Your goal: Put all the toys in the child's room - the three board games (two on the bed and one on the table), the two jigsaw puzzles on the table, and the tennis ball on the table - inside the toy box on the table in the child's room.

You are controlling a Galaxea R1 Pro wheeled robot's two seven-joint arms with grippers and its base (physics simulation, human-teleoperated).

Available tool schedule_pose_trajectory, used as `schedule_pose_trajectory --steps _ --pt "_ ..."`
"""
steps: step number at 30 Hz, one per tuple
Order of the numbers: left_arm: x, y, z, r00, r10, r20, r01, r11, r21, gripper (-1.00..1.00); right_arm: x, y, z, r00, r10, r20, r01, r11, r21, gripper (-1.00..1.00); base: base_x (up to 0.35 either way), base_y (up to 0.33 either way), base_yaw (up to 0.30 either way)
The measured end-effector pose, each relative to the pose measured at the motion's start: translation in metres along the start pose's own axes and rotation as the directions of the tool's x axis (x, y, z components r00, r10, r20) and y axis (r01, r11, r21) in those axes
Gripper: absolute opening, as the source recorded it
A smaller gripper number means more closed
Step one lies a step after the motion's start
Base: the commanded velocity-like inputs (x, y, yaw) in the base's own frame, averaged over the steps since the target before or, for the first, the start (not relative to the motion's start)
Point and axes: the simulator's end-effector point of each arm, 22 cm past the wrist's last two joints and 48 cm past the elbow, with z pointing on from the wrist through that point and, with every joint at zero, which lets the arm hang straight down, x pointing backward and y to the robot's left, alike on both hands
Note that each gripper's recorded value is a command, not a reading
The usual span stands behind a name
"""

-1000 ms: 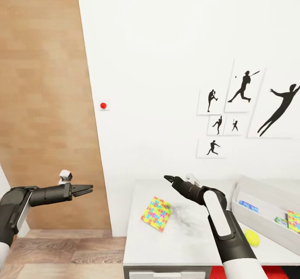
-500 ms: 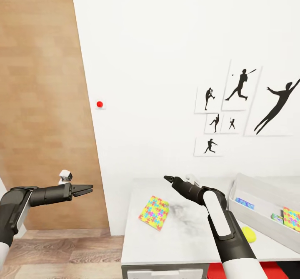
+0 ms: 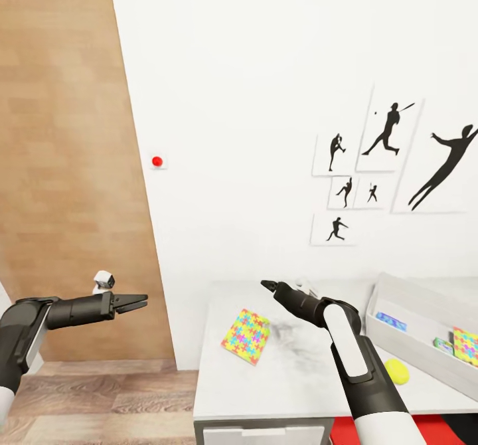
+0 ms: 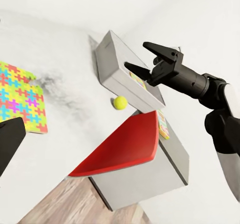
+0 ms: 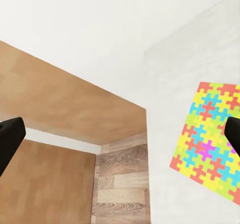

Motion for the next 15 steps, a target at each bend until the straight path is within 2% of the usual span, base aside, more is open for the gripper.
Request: schedule_pose_trajectory --steps 15 --pt "-0.0003 0.0024 -0.0016 1.000 -0.002 0.002 0.002 1.000 -0.004 1.00 0.0006 -0.0018 0.0013 1.000 0.001 -0.001 -0.001 1.000 0.001 1.00 0.002 0.001 0.000"
